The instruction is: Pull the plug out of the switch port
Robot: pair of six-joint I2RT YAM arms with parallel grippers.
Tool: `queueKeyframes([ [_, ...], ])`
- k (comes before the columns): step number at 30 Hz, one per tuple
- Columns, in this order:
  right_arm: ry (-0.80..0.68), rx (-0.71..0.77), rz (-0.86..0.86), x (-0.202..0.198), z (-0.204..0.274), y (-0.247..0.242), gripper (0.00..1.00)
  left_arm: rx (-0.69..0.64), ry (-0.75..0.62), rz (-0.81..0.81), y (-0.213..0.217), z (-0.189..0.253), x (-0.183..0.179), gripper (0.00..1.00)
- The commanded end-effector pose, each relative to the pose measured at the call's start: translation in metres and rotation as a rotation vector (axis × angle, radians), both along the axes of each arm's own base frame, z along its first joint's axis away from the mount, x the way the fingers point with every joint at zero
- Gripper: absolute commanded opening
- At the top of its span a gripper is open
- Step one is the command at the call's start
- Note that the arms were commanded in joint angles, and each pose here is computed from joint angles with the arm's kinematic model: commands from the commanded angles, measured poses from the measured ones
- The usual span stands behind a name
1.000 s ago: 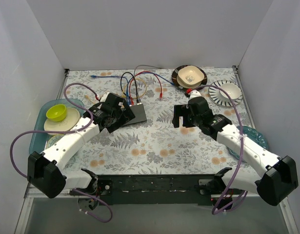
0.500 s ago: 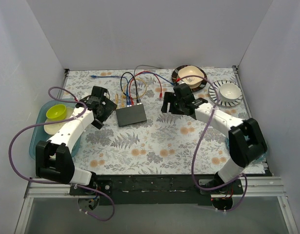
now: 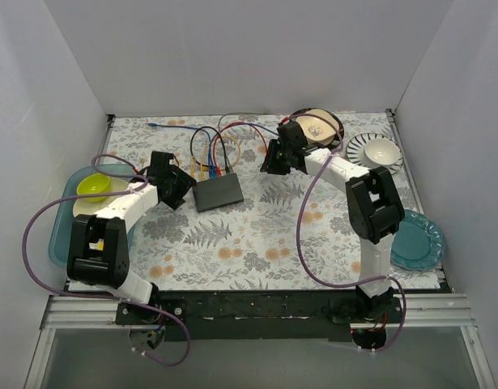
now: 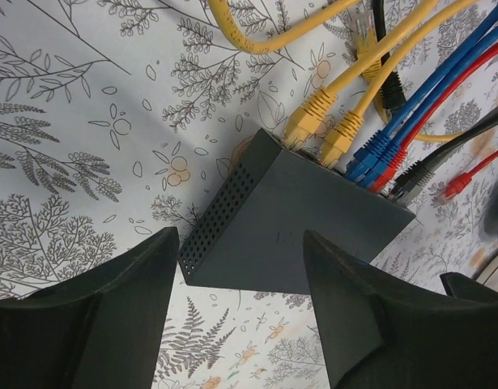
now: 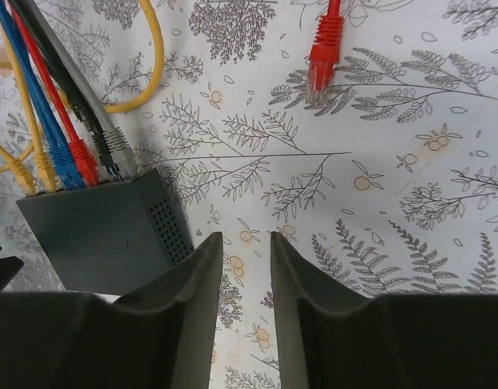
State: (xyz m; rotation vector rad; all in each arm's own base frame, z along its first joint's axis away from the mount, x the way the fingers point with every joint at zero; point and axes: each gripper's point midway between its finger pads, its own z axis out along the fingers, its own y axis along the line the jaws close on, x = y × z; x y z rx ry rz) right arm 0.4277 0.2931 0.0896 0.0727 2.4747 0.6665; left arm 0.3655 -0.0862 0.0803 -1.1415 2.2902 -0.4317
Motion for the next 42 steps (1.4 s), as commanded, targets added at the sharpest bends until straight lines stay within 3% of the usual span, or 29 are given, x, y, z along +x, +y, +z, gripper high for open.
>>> queueKeyframes([
  [1, 0.041, 0.076, 0.065, -0.003, 0.0, 0.027, 0.36, -0.031, -0.034, -0.044, -0.008, 0.0, 0.008, 0.62],
  [3, 0.067, 0.078, 0.085, -0.007, -0.01, 0.033, 0.36, -0.025, -0.01, -0.049, -0.008, -0.007, 0.005, 0.61],
  [4, 0.07, 0.08, 0.099, -0.01, -0.013, 0.039, 0.31, -0.019, 0.003, -0.048, -0.007, -0.01, 0.002, 0.61],
  [12, 0.106, 0.088, 0.194, -0.017, -0.04, 0.078, 0.29, 0.019, 0.087, -0.07, -0.002, -0.039, -0.013, 0.61],
  [17, 0.117, 0.063, 0.253, -0.034, -0.053, 0.09, 0.28, -0.017, 0.112, -0.201, -0.019, -0.054, -0.014, 0.6],
  [24, 0.175, 0.02, 0.288, -0.082, -0.072, 0.069, 0.28, -0.028, 0.059, -0.423, -0.065, -0.048, -0.021, 0.58],
  [31, 0.207, 0.014, 0.334, -0.151, -0.07, 0.047, 0.28, -0.063, 0.078, -0.643, -0.127, -0.053, -0.078, 0.58],
  [36, 0.221, -0.003, 0.364, -0.189, -0.068, 0.032, 0.29, -0.076, 0.077, -0.705, -0.132, -0.051, -0.116, 0.58],
  [42, 0.1, -0.097, 0.298, -0.18, -0.022, 0.004, 0.29, 0.016, -0.019, -0.686, -0.108, -0.01, -0.124, 0.59],
])
